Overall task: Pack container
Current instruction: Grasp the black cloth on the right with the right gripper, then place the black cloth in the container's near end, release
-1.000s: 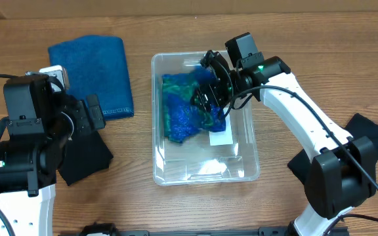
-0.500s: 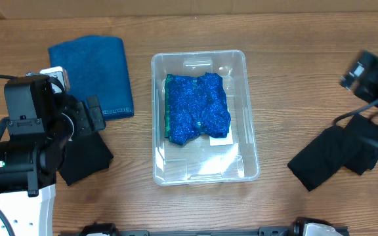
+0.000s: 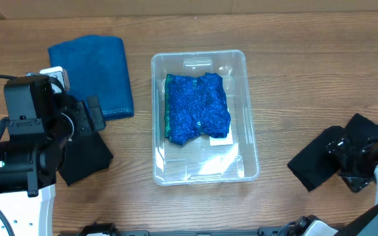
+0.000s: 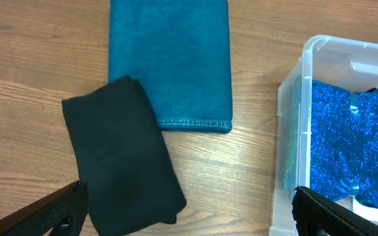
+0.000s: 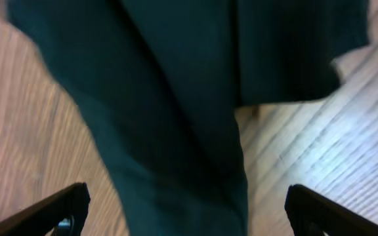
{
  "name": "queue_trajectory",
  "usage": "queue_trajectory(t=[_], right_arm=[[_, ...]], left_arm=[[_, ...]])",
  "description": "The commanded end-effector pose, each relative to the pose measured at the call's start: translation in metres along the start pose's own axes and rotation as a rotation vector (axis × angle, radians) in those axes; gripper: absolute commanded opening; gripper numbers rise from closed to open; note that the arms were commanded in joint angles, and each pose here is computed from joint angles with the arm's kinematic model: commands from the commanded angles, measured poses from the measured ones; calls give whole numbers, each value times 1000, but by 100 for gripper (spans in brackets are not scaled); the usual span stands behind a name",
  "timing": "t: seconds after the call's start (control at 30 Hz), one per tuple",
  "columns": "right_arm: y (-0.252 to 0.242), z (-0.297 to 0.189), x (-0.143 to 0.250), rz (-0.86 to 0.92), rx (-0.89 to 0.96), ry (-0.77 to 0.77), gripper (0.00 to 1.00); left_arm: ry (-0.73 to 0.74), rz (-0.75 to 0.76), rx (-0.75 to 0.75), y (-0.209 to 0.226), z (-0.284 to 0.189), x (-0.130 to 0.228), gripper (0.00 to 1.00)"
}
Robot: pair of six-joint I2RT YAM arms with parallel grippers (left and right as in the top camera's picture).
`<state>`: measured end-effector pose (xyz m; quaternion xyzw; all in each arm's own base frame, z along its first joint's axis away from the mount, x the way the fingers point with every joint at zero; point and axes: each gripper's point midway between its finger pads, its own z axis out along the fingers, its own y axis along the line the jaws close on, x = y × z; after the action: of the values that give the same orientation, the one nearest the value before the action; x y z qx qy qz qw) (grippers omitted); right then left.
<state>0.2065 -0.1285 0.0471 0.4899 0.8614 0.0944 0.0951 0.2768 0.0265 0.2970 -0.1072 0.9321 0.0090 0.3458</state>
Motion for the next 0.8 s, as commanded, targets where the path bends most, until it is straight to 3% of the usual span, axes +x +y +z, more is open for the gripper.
queue_trajectory(t=[0.0,0.03,0.07,0.17,0.23,0.3,0.4,0.53,0.63,0.7,0.77], right_arm=[[4,16,9,-8,-65,1,100],[3,22,10,17,-73,-7,100],[7,24,11,14,-98,-6,74],[26,21,9,0,-209,0,50],[44,15,9,-22,-310,8,23],[70,1,7,-48,-451,24,5],[109,-34,1,-150,-602,18,4],[192,-130,17,-500,-744,-53,4],[261,-203,82,-905,-823,-94,4],[286,-217,139,-1174,-835,-109,4],[289,-200,194,-1461,-757,-110,4]], left_arm=[[-22,19,2,-1,-5,-6,100],[-22,19,2,-1,-5,-6,100],[-22,19,2,-1,-5,-6,100],[-21,19,2,-1,-5,-6,100],[-21,19,2,-1,-5,-6,100],[-21,20,2,-1,-5,-6,100],[-21,20,2,-1,-5,-6,100],[-21,20,2,-1,-5,-6,100],[-21,20,2,-1,-5,-6,100],[-21,20,2,-1,-5,-6,100],[-21,20,2,-1,-5,-6,100]])
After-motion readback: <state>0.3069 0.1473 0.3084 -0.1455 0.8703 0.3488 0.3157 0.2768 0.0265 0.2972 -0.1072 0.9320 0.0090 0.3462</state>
